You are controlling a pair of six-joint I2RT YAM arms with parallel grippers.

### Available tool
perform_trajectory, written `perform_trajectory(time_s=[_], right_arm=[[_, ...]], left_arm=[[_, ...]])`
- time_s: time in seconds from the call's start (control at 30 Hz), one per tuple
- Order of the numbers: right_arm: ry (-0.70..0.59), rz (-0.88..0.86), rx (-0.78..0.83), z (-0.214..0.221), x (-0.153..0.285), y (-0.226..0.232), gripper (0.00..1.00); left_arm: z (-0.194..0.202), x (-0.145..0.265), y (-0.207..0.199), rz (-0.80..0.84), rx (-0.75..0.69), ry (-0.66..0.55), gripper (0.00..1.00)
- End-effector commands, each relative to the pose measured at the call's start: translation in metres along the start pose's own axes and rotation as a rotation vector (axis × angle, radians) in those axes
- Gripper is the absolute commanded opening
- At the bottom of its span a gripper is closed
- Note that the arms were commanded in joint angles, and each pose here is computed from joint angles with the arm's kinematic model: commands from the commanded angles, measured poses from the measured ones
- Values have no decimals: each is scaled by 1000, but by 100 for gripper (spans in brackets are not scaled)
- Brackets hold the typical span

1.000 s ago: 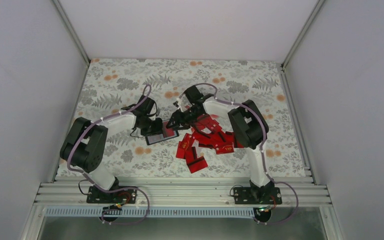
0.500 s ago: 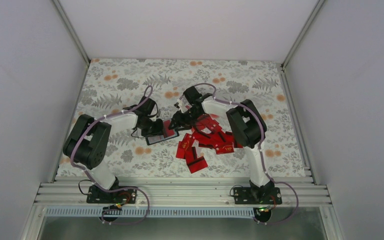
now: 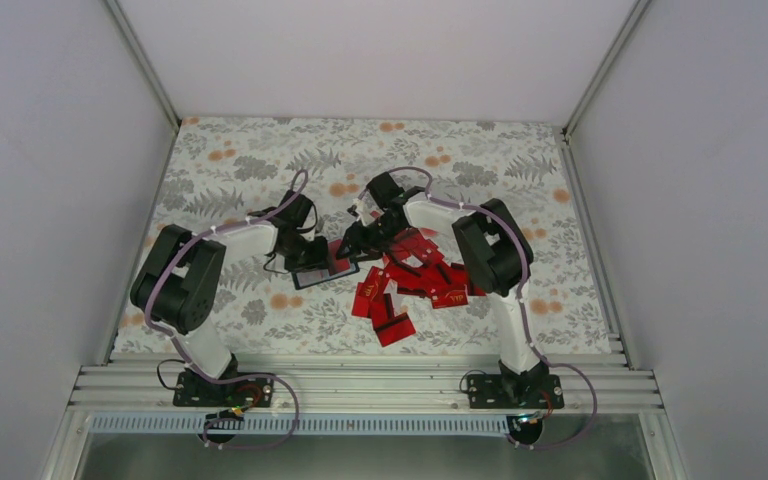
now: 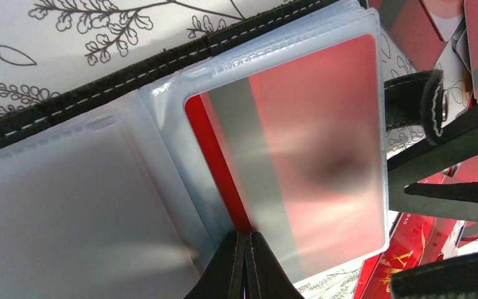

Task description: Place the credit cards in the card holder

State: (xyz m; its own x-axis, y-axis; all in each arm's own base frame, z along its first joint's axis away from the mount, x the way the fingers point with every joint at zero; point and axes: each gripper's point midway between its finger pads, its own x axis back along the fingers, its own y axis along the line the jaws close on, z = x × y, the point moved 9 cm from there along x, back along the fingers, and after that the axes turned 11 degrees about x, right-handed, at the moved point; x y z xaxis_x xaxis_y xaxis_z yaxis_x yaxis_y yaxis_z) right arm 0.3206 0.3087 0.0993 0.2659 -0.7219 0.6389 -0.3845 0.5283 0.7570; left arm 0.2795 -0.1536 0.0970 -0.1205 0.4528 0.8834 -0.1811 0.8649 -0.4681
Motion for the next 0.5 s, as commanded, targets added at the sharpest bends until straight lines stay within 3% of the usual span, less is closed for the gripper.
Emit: perform_trajectory(time_s=[0.0,0.47], right_arm=[[13,-38,40,-3,-8,6,44],[4,-50,64,-4,-6,18,44]], left_arm=[[-2,-9,1,-16,-17,10,2],[-5,13,-11,0,-17,-35,2]])
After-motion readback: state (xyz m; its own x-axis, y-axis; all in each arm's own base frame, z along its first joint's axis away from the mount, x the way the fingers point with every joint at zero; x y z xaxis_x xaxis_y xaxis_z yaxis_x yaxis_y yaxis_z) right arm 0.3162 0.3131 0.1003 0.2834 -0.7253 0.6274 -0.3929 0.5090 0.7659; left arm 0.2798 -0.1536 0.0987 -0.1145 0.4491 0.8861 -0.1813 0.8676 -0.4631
